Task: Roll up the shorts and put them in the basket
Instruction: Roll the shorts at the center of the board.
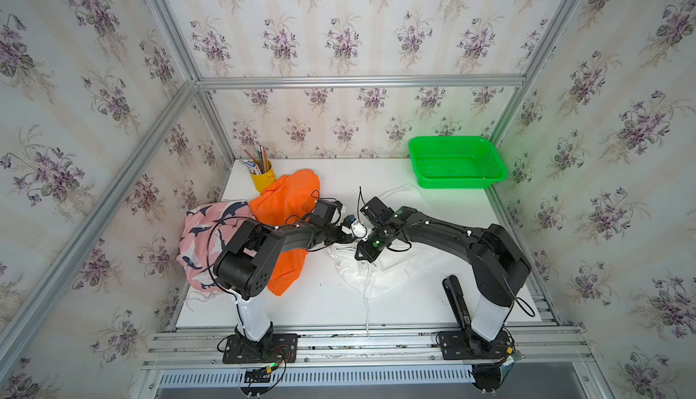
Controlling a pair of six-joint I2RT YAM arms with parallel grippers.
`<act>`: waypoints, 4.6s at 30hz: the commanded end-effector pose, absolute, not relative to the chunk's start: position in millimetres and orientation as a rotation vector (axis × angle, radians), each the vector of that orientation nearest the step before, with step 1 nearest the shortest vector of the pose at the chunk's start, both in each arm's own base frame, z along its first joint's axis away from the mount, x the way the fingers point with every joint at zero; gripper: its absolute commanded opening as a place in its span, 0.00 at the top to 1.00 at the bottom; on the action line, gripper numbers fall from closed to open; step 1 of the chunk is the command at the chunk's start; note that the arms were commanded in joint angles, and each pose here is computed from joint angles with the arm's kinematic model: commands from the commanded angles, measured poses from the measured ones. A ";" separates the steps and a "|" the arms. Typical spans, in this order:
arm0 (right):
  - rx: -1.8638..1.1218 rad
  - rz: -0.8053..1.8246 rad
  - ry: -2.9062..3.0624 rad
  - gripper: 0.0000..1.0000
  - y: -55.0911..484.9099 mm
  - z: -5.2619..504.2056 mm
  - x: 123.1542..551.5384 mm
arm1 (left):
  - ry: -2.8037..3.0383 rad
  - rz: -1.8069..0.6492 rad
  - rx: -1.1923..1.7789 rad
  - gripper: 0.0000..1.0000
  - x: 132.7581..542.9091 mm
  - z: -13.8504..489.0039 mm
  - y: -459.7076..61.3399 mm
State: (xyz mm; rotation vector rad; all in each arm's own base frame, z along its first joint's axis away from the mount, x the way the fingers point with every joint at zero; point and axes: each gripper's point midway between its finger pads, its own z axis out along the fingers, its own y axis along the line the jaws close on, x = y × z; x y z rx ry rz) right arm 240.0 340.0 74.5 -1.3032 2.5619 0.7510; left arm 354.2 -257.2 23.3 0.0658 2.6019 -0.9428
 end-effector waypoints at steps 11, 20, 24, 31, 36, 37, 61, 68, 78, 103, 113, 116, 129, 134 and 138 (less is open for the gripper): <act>-0.913 1.260 2.730 1.00 349.5 43.4 187.4 | 2.730 -0.487 0.005 0.31 313.7 41.3 -166.4; -0.911 1.159 2.772 1.00 344.0 35.6 193.2 | 2.715 -0.576 0.140 0.30 270.4 98.1 -165.6; -0.976 1.054 2.788 0.99 341.4 36.5 201.4 | 2.769 -0.602 0.239 0.30 241.4 103.2 -176.7; -1.113 0.956 2.791 0.99 335.1 42.8 202.7 | 2.838 -0.501 0.273 0.35 218.4 87.8 -177.0; -1.198 0.996 2.782 0.97 332.8 48.1 192.7 | 2.826 -0.427 0.240 0.42 230.5 85.0 -173.4; -1.211 1.005 2.784 0.96 331.7 48.0 189.9 | 2.818 -0.420 0.239 0.43 233.4 86.2 -173.8; -1.183 0.817 2.539 0.54 368.1 70.5 218.4 | 2.869 -0.373 0.249 0.48 253.3 58.6 -184.4; -1.224 0.801 2.545 0.67 374.9 59.0 207.0 | 2.832 -0.381 0.201 0.46 244.3 72.2 -175.3; -1.140 0.973 2.582 1.00 385.1 79.2 192.1 | 2.790 -0.456 0.094 0.46 211.9 87.2 -158.2; -1.064 1.000 2.736 0.70 370.8 54.7 176.0 | 2.868 -0.258 0.231 0.59 228.9 55.9 -170.6; -0.973 0.823 2.729 0.94 343.7 56.6 183.6 | 2.922 -0.185 0.276 0.67 240.0 29.3 -175.0; -0.966 0.810 2.769 1.00 337.1 37.4 177.5 | 2.925 -0.160 0.280 0.69 243.3 26.1 -174.0; -0.893 0.661 2.620 0.83 317.9 73.6 192.2 | 2.970 -0.171 0.298 0.73 252.5 8.8 -182.7; -0.984 0.784 2.537 0.68 328.3 93.2 181.0 | 2.981 -0.168 0.308 0.73 253.5 5.8 -183.6; -1.086 0.925 2.498 0.60 346.2 95.8 160.3 | 2.982 -0.172 0.307 0.73 254.3 5.3 -184.7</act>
